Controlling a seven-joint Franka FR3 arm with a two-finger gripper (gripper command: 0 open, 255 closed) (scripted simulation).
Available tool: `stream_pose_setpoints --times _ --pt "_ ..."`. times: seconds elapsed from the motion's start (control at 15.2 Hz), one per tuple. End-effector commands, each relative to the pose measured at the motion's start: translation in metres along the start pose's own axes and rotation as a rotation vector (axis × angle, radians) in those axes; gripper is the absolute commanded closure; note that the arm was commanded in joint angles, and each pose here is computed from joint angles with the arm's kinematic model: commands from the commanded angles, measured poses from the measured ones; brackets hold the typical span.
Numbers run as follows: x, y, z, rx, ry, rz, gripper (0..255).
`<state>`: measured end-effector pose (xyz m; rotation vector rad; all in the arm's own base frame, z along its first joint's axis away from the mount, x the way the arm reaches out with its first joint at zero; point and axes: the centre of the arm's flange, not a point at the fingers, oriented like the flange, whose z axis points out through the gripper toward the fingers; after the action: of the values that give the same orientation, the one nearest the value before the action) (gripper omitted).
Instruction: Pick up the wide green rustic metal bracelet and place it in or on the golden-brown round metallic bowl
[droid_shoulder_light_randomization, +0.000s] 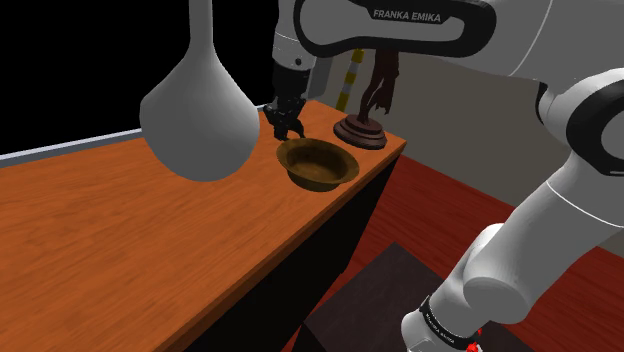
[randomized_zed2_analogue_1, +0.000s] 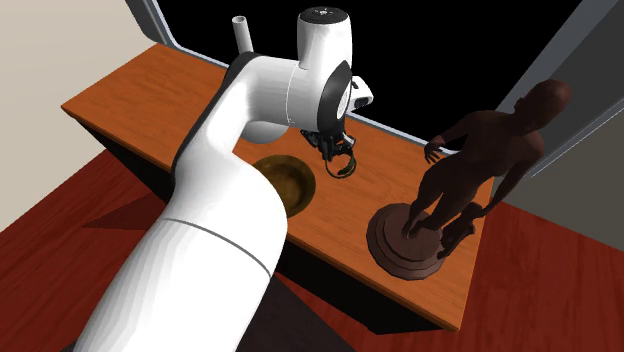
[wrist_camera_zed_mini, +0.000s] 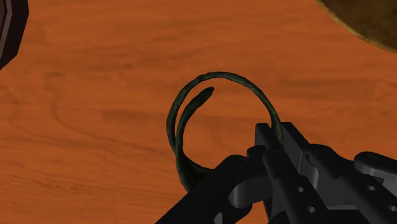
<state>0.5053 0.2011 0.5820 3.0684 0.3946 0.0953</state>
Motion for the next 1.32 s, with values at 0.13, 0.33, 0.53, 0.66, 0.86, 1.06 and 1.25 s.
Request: stream_pose_setpoints --times 0.13,0.33,0.53,0.66,0.86,1.06,1.25 --pt "0.001 0.001 -0.011 0.0 0.0 0.0 255" --pt "0.001 0.001 -0.026 0.0 0.0 0.0 255" --pt "0.002 0.002 -0.042 0.0 0.0 0.0 255" --pt "0.003 0.003 -0.053 0.0 0.0 0.0 255" --pt "0.004 0.004 -0.068 0.0 0.0 0.0 255" --pt "0.005 0.005 -0.084 0.0 0.0 0.0 255" --pt "0.006 0.005 -0.1 0.0 0.0 0.0 255"
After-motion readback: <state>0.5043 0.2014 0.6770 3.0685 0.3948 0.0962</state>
